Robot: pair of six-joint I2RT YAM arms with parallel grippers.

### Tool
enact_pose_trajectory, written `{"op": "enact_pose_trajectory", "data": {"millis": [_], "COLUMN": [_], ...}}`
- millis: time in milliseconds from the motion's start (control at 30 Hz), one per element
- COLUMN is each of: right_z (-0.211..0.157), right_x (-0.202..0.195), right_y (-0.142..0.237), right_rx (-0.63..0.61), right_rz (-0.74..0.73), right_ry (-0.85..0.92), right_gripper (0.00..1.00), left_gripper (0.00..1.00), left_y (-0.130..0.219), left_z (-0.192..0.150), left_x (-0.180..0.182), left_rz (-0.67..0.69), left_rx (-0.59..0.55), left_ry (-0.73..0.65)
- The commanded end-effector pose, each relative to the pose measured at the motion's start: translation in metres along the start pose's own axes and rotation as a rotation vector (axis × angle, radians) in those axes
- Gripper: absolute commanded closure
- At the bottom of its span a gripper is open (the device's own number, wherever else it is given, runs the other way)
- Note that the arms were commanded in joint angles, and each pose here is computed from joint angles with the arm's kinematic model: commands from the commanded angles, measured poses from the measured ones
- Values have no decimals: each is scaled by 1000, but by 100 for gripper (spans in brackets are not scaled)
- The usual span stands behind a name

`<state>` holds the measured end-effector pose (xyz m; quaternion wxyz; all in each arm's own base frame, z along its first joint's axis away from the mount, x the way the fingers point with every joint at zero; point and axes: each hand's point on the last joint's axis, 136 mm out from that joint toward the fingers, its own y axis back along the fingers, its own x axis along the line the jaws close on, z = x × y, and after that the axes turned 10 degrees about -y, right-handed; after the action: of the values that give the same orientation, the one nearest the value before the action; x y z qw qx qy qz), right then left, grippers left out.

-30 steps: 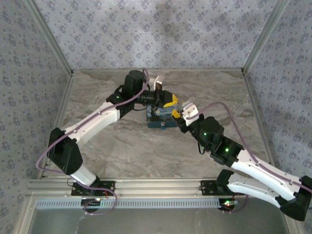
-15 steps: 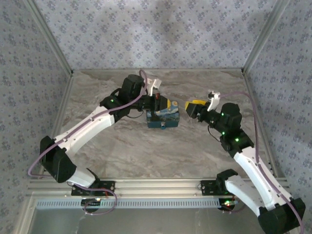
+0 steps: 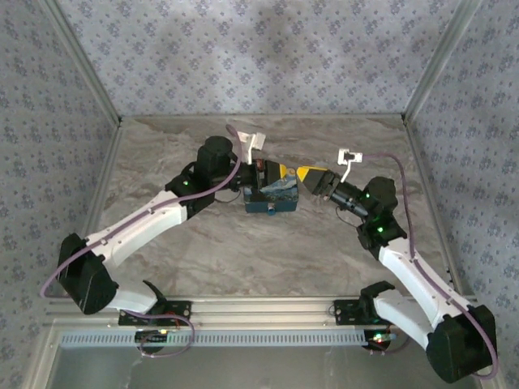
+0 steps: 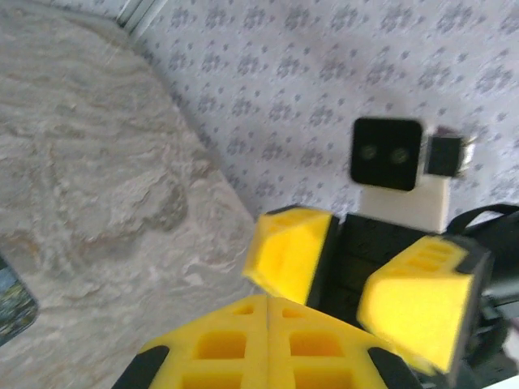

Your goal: Unlock the padlock with the key

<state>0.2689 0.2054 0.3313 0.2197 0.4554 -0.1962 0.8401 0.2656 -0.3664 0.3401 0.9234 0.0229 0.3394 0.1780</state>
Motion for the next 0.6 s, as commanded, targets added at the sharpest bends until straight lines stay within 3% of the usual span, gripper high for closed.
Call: {"op": "enact_pose_trajectory", "data": {"millis": [0,200,567], "right_z": [-1,-3,-5], "right_x": [23,40,49], "right_y": [0,-3,-8], "right_rx": [9,29,37], "right_rz": [101,152,173], "right_ry": [15,41,58], "right_gripper": [48,54,52], "left_gripper": [100,100,100], "left_y": [10,11,11], "left_z": [26,29,29], "left_x": [-35,-44,-50], "left_rz": [-112,-154,-200], "left_rx": [-111,-127,-133], "left_ry": [-33,-24,-4]}}
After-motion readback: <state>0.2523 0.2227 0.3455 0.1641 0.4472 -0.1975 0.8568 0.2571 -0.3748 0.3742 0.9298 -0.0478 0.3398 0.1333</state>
